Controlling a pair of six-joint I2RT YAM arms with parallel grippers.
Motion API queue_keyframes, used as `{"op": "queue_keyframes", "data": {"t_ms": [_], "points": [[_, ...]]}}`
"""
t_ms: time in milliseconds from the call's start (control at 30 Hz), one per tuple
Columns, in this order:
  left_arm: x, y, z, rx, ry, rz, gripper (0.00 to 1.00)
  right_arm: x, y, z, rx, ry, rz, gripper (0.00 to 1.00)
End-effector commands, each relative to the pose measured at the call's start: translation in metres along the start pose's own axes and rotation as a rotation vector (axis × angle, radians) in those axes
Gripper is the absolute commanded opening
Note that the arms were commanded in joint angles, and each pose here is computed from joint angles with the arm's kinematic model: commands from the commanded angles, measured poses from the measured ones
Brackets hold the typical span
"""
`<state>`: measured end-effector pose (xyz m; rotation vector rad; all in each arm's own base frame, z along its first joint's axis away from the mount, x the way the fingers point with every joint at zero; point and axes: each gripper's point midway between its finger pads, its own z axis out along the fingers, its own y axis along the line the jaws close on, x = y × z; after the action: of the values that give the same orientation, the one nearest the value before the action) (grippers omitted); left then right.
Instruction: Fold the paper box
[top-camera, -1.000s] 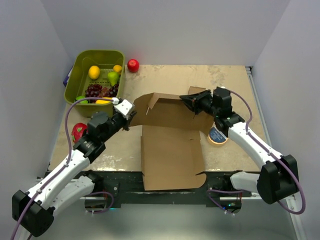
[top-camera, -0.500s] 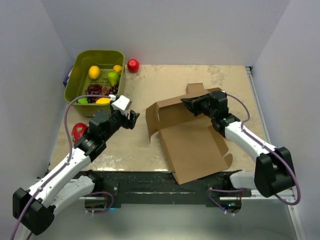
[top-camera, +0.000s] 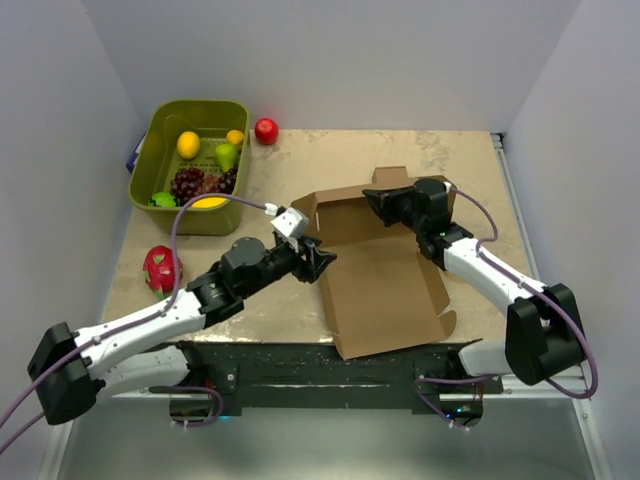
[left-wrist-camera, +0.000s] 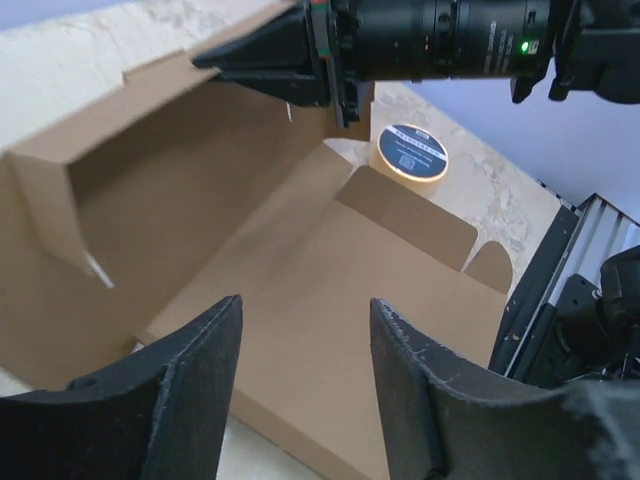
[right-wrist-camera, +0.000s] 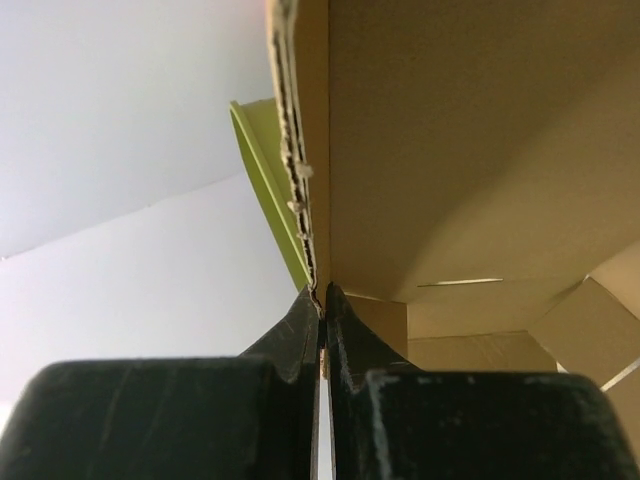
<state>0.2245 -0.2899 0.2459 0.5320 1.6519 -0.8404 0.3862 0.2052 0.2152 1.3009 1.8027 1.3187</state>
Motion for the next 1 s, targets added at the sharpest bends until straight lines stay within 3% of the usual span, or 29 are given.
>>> {"op": "queue_keyframes", "data": {"t_ms": [0,200,333,700,967], "points": [[0.013,-0.009,0.023,0.033,-0.01,-0.071,0.53,-0.001,0.038,0.003,-0.098,-0.025,0.023,0.0],[0.067,-0.022,0.033,0.124,0.068,-0.191,0.4,-0.003,0.033,0.003,-0.083,-0.033,0.023,0.0],[0.107,-0.022,0.03,0.118,0.146,-0.233,0.36,-0.003,0.033,0.003,-0.082,-0.039,0.02,0.0],[0.203,0.01,0.002,-0.072,0.399,-0.283,0.22,-0.004,0.03,0.003,-0.07,-0.04,0.017,0.0],[0.233,0.017,-0.004,-0.134,0.449,-0.352,0.18,-0.004,0.024,0.004,-0.053,-0.042,0.016,0.0]]}}
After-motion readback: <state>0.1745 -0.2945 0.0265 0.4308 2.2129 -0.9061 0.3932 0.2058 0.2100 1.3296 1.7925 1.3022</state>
